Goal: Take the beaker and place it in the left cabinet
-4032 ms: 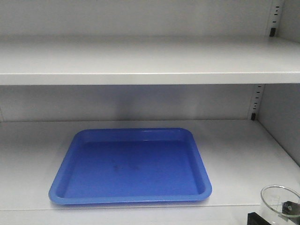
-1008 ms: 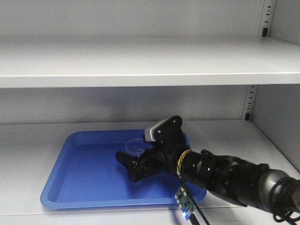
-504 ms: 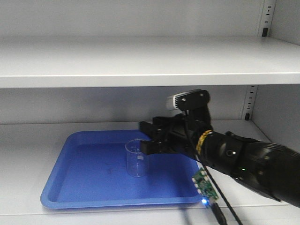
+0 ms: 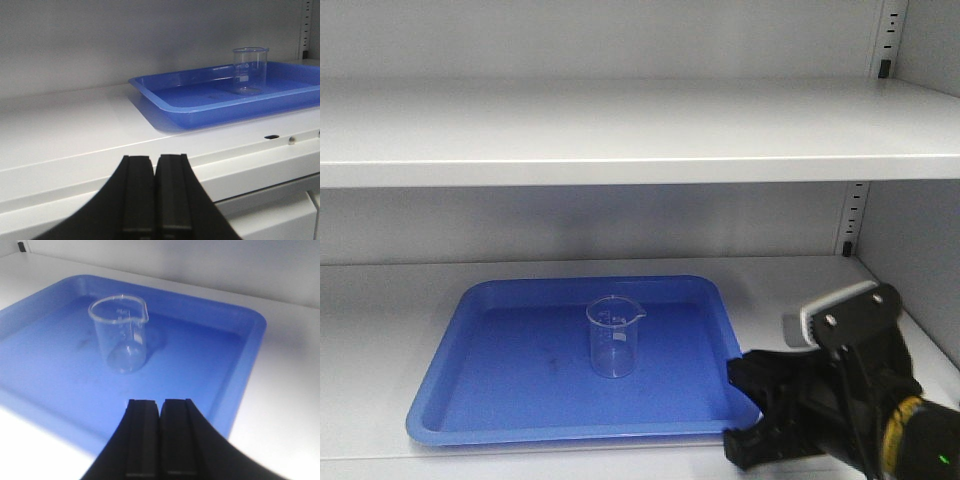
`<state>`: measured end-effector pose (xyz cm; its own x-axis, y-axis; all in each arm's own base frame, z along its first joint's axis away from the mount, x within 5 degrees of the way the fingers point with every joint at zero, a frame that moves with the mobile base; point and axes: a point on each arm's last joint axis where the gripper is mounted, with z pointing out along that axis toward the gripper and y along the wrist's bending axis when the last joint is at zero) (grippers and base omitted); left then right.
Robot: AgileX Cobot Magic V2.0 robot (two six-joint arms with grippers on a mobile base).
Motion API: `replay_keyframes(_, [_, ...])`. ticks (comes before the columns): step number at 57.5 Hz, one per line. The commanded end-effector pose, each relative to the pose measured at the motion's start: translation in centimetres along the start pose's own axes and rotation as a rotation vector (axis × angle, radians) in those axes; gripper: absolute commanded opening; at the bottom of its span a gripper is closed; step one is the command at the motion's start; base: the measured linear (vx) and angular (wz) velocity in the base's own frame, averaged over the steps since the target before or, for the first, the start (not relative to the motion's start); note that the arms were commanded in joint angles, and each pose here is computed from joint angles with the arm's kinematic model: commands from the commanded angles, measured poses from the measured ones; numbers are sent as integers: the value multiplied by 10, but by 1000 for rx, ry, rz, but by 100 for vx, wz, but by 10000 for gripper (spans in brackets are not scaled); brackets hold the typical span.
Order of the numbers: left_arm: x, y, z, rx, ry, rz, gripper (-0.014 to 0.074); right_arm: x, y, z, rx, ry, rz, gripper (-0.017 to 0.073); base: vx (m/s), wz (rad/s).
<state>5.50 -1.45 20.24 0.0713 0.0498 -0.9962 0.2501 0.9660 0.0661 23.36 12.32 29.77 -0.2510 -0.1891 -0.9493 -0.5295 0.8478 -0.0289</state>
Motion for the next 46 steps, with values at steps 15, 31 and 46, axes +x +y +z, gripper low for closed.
replay_keyframes(15, [-3,0,-1,-4,-88,-12,1,7,4,-17,-24,-29,-4,-9,0,0])
replay_keyframes(31, [-3,0,-1,-4,-88,-12,1,7,4,-17,-21,-25,-10,-9,0,0])
replay_keyframes(46, [-3,0,-1,-4,-88,-12,1,3,8,-17,-70,-72,131,-9,0,0])
